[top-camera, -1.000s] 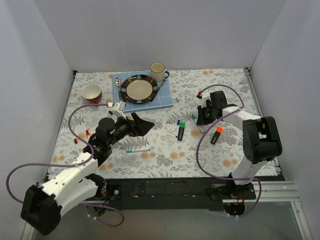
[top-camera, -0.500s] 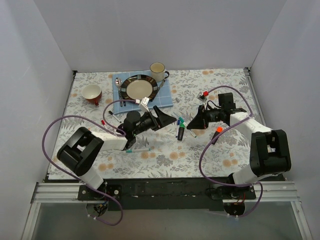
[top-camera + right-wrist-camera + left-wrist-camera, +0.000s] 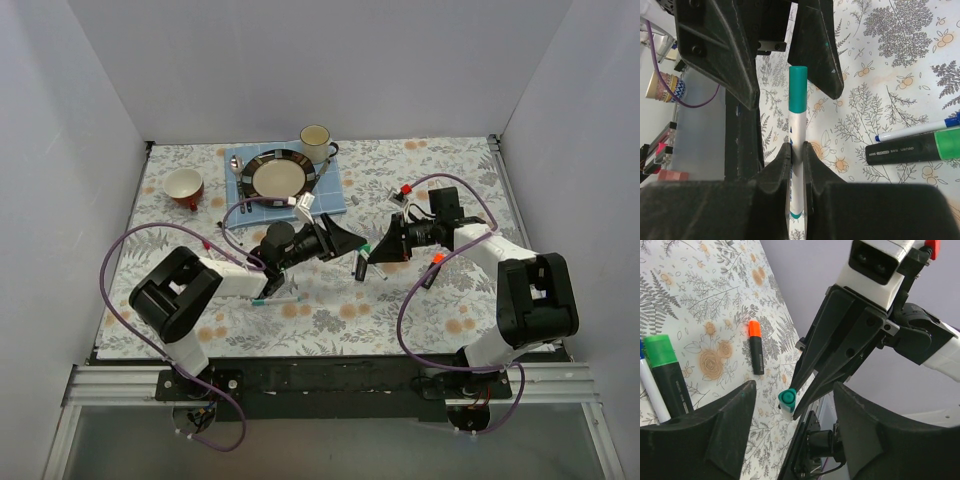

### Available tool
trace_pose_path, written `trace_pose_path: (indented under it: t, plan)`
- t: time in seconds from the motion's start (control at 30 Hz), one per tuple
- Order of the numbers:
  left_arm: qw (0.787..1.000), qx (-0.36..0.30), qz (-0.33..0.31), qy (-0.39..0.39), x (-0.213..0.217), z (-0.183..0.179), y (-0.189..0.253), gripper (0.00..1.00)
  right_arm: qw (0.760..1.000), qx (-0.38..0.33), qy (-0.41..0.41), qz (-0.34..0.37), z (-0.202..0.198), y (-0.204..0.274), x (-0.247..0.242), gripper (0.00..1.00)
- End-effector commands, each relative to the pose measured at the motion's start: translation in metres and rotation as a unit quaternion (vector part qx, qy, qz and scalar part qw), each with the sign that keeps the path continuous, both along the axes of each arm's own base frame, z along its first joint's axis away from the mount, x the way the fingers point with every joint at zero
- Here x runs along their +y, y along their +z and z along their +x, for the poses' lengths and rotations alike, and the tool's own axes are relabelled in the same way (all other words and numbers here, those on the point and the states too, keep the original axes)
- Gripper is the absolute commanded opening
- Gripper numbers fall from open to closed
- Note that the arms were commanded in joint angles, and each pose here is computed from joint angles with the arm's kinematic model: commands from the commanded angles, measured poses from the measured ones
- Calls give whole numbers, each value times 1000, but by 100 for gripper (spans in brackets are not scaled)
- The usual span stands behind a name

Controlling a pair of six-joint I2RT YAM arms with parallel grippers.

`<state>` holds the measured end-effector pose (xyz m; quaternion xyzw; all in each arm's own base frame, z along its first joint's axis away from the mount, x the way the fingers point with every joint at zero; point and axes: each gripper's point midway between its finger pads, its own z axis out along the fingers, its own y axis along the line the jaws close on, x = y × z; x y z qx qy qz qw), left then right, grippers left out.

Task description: Open the pen caps

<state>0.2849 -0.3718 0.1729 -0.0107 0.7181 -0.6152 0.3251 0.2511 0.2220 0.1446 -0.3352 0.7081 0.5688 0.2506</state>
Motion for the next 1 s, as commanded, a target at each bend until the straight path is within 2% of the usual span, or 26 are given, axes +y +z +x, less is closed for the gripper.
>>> trace_pose_path:
  t: [0.0, 0.3, 0.63, 0.77, 0.97]
  plan:
    - [999, -41, -15, -2, -12, 0, 18, 58, 1000, -3, 14, 19, -2, 4, 4, 1]
    - [998, -61, -13, 11, -20, -1, 18, 40, 1000, 3, 14, 22, -3, 4, 4, 1]
    - [994, -80, -8, 76, -9, 15, 28, 40, 1000, 7, 15, 21, -3, 1, 5, 1]
    - [994, -80, -11, 77, -9, 15, 27, 25, 1000, 10, 14, 19, -3, 0, 4, 1]
    - [995, -81, -20, 62, -13, 11, 30, 13, 1000, 15, 11, 15, -2, -4, 4, 1]
